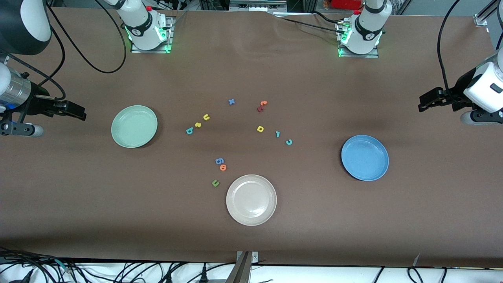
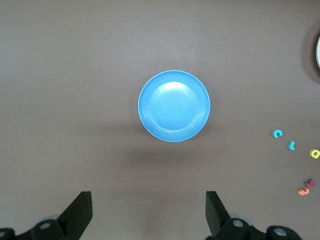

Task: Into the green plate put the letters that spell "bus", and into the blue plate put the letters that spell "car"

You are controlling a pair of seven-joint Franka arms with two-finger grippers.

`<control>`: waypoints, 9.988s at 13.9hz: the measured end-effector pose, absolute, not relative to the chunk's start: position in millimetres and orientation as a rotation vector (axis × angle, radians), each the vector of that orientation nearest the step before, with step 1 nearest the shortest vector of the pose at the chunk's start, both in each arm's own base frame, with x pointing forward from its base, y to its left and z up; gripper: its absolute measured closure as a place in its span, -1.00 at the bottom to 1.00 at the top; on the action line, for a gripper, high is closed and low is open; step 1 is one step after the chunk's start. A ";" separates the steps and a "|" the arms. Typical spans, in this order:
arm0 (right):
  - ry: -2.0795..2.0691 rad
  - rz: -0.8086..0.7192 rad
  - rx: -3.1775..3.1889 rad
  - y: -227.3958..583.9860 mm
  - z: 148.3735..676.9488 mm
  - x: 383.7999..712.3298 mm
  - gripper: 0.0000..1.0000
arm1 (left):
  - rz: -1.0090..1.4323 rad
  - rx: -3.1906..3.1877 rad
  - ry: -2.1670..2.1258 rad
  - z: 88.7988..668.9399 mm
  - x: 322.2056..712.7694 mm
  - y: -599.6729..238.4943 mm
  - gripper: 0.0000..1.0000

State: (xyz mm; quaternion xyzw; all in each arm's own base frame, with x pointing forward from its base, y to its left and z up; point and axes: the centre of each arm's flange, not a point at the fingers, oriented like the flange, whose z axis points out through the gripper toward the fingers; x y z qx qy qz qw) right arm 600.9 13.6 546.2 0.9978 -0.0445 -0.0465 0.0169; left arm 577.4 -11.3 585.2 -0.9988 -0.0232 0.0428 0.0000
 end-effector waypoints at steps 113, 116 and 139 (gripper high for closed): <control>-0.855 -0.129 2.920 218.8 421.7 616.7 -0.99 | 0.167 -3.137 -0.014 573.2 581.7 -33.3 -1.00; -0.956 -0.201 2.926 231.3 374.7 612.9 -0.98 | 0.147 -3.139 -0.031 579.0 582.7 -27.4 -1.00; -1.174 -0.114 2.909 240.3 177.9 507.7 -0.90 | 0.183 -3.136 0.162 565.3 589.0 -60.1 -1.00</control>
